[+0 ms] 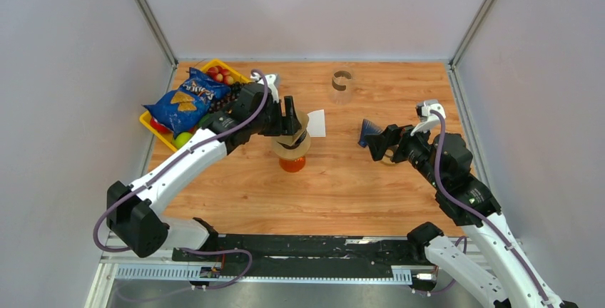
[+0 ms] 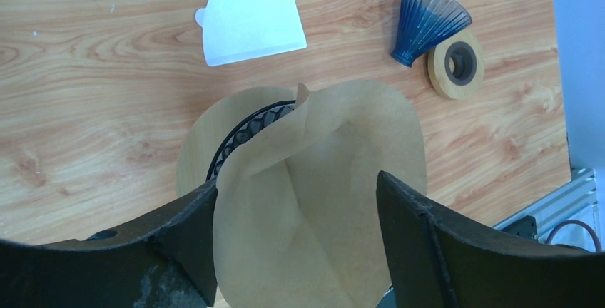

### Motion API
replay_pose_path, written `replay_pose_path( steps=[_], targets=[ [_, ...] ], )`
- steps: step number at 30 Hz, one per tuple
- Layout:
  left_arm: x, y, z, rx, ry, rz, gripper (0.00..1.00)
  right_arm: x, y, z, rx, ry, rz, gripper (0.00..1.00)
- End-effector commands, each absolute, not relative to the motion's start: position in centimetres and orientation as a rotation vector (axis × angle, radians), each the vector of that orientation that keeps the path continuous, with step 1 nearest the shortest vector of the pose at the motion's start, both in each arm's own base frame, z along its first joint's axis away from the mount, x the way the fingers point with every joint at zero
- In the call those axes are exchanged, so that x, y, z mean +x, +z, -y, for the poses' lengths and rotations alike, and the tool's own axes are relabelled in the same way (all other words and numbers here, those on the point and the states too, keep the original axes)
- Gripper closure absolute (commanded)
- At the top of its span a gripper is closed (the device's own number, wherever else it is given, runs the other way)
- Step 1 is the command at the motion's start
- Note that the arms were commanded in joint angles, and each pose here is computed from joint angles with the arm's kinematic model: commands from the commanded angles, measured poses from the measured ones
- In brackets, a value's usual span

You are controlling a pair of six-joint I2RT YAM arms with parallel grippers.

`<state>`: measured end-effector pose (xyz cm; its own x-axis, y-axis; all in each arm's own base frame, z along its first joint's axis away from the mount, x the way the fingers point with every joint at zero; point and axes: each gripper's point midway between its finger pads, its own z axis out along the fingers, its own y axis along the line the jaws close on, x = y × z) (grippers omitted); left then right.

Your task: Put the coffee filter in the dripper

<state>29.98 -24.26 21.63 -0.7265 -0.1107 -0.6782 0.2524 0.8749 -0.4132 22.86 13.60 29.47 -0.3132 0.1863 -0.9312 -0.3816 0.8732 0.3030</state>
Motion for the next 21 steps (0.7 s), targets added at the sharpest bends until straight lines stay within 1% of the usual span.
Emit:
replay_pose_path(
  steps=[1,5,16,19,21],
  targets=[
    [30.1,26.2,23.9,0.1,-0.67,-2.185,0.18,23.3,30.4,-13.4,-0.141,0.557,-1.762,0.0],
    [30.0,27.4,23.7,0.102,-0.681,-2.157,0.15,23.3,30.5,-13.4,-0.143,0.557,-1.759,0.0],
    [31.2,30.8,19.2,-0.038,-0.452,-2.061,0.11,23.2,30.6,-13.2,-0.138,0.553,-1.752,0.0],
    [30.9,31.9,19.0,-0.041,-0.467,-2.033,0.14,23.2,30.5,-13.1,-0.134,0.547,-1.751,0.0],
    [30.6,32.1,19.5,-0.018,-0.501,-2.033,0.17,23.2,30.5,-13.0,-0.132,0.542,-1.752,0.0]
  ],
)
